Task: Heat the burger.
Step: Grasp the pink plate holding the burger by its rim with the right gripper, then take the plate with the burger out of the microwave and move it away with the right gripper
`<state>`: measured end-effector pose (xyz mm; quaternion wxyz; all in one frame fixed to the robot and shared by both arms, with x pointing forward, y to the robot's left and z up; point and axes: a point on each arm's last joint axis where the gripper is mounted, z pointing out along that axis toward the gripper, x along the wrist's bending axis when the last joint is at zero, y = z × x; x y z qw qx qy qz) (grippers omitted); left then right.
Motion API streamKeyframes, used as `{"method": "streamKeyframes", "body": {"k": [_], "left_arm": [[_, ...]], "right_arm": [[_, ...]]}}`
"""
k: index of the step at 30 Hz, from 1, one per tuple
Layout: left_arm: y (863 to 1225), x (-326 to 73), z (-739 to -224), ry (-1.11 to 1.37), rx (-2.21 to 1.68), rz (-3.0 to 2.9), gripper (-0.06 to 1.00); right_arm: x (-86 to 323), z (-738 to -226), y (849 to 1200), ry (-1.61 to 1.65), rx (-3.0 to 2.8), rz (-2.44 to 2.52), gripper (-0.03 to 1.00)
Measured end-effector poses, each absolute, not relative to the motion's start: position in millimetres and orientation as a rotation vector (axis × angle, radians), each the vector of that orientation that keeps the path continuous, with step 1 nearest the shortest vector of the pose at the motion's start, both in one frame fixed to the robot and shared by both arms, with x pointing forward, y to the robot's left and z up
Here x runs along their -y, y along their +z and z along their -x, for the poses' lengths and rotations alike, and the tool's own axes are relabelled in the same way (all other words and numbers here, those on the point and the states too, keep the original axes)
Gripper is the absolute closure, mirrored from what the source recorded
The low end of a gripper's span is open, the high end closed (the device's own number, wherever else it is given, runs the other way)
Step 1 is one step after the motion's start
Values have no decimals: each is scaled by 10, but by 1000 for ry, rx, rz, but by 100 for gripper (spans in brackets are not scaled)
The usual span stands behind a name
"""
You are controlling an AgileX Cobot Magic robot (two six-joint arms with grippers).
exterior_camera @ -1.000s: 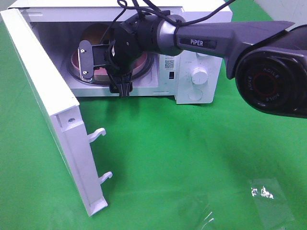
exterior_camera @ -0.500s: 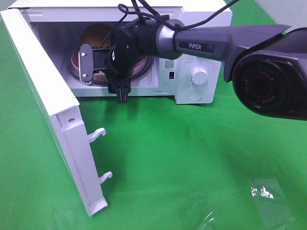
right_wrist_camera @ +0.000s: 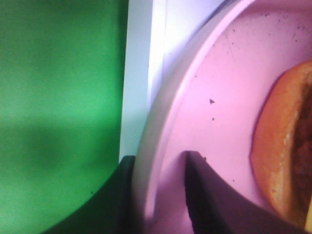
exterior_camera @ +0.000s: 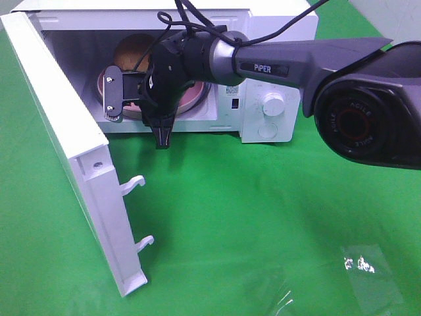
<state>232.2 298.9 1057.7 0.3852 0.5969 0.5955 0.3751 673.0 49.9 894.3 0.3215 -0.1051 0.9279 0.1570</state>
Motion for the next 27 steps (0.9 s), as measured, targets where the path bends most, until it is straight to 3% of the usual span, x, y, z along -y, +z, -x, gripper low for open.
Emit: {"method": "streamKeyframes", "body": {"k": [11,13,15,27], "left_arm": [[10577,-2989,-2322,956,-1517,-1520,-5],[10577,-2989,-2322,956,-1517,-1520,-5],[10577,-2989,-2322,956,-1517,-1520,-5],[10577,-2989,-2322,956,-1517,-1520,-5]], "right_arm": [[-495,-6722,8989,405,-2441,277,73],[-498,-6705,9052,399,-2442,283,85],[-489,-6702,9093,389,-2442,286,89],[-427,-6676,9124,346,-2451,313,89]]}}
